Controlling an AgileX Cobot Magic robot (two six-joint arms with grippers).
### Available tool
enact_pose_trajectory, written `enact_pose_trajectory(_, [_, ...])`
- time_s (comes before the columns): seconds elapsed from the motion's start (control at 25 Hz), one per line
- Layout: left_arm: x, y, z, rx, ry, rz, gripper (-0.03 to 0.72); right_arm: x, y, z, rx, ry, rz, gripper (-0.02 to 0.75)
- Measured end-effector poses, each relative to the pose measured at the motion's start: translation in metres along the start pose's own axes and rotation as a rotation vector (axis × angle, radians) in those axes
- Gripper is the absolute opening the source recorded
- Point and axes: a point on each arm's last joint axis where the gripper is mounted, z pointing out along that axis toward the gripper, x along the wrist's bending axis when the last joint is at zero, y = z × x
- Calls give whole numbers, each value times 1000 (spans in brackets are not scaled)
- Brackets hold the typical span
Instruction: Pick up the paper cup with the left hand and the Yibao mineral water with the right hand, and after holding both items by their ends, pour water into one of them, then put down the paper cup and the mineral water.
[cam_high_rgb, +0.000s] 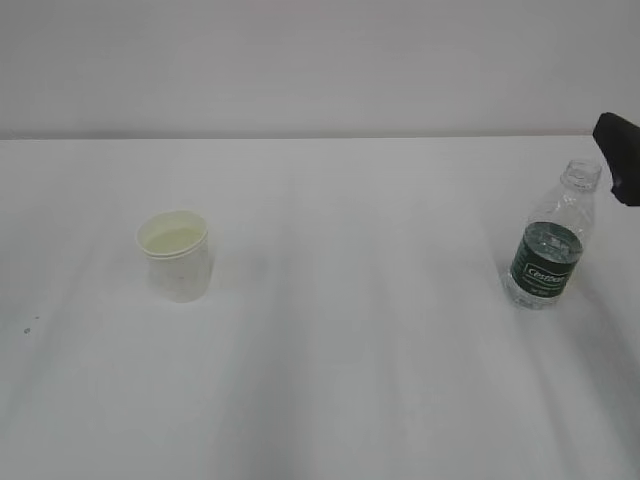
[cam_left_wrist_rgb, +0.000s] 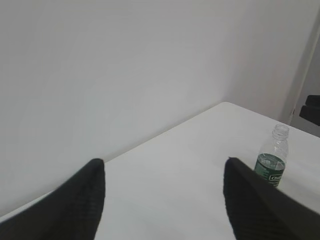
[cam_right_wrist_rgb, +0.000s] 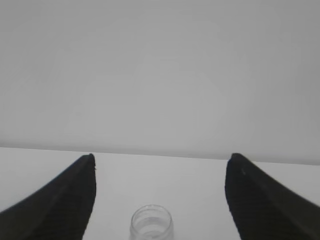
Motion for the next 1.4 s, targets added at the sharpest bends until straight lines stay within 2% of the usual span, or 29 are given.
enact_pose_trajectory(0.36, [0,0,0,0,2,-9,523,-7,30,27,-12,-21,-25,595])
enact_pose_trajectory(0.52, [3,0,0,1,30,-11,522,-10,46,39,-8,-34,-36,594])
enact_pose_trajectory(0.72, [5,0,0,3,58,-12,521,-12,57,45,-40,-36,-41,594])
enact_pose_trajectory(1.04, [8,0,0,2,84,-13,521,-14,65,51,-16,-48,-47,594])
enact_pose_trajectory(1.4, [9,0,-1,3,96,-13,521,-18,98,62,-14,-75,-62,594])
